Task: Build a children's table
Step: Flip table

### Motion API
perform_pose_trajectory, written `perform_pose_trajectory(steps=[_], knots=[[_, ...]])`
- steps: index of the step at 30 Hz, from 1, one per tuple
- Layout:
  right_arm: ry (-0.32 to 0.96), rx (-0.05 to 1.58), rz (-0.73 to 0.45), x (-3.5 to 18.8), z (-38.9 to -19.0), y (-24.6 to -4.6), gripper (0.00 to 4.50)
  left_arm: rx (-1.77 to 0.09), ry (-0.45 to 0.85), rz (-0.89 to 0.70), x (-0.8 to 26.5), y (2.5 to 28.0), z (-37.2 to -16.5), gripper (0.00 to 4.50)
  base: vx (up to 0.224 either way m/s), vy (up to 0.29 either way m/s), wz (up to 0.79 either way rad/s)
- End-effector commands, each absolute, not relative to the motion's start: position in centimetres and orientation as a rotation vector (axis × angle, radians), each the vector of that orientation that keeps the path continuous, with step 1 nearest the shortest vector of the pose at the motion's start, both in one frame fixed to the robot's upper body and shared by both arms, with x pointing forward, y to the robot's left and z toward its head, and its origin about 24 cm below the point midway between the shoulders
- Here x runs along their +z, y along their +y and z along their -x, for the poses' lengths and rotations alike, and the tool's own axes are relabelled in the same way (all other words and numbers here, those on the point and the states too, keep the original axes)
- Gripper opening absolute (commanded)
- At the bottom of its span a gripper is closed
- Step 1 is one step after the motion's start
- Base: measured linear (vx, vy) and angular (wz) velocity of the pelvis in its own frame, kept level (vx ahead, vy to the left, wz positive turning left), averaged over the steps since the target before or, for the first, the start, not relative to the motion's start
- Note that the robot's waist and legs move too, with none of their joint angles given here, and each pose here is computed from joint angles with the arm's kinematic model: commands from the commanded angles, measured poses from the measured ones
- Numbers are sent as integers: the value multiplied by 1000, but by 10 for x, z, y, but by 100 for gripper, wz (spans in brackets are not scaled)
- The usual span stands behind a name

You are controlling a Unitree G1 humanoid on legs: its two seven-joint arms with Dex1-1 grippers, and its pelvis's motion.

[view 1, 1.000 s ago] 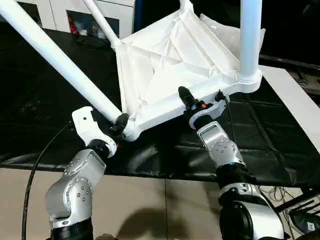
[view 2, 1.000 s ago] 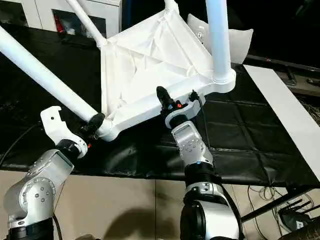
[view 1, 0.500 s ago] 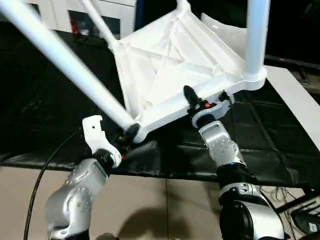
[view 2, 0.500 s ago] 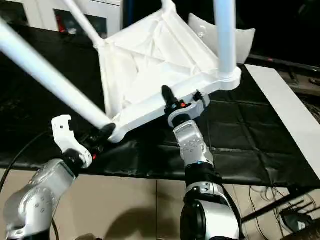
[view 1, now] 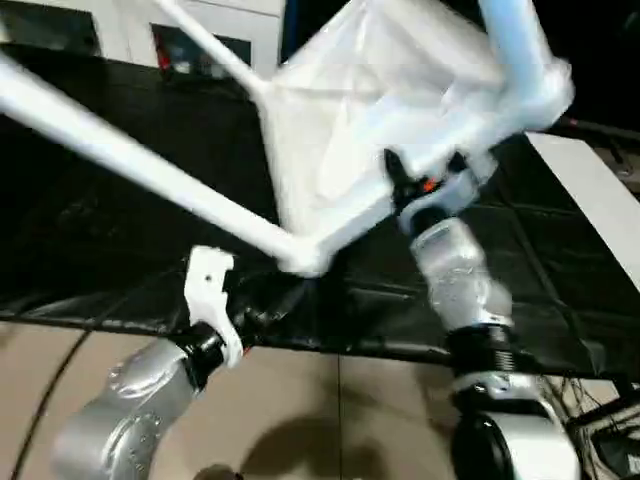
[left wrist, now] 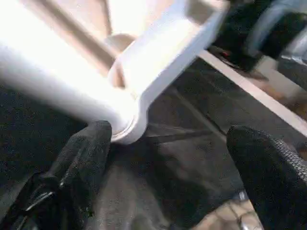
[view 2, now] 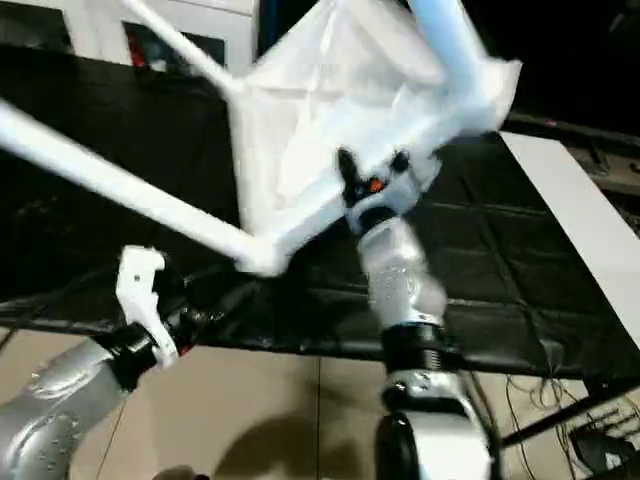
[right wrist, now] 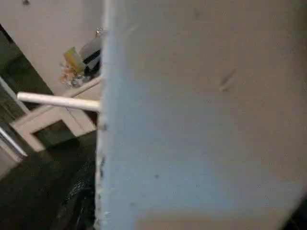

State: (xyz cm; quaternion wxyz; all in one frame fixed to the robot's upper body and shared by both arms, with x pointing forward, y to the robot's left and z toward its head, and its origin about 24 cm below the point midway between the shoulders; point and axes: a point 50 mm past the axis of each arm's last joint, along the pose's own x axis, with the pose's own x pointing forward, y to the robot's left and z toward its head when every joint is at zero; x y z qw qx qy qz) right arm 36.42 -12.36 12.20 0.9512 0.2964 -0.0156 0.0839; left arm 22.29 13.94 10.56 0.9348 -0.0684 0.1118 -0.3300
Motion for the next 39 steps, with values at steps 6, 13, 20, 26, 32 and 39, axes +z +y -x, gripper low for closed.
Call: perform_pose_trajectory(steps=[6, 13, 20, 26, 32, 39], knots=[[3, -55, -394, 132, -358, -173, 198, -816, 131, 14, 151, 145, -222, 448, 0, 0, 0], [71, -101, -194, 151, -360, -185, 198, -855, 3, -120, 192, 143, -239, 450, 0, 0, 0], [135, -56, -96, 164, -364, -190, 198, -882, -94, -308, 221, 134, -247, 450, 0, 0, 0], [241, 53, -59, 155, -362, -181, 272, -835, -245, -588, 250, 126, -255, 450, 0, 0, 0], [218, 42, 11, 150, -363, -174, 326, -751, -383, -726, 273, 126, -262, 450, 0, 0, 0], [118, 52, 29, 126, -356, -165, 370, -690, -559, -849, 298, 123, -269, 450, 0, 0, 0]])
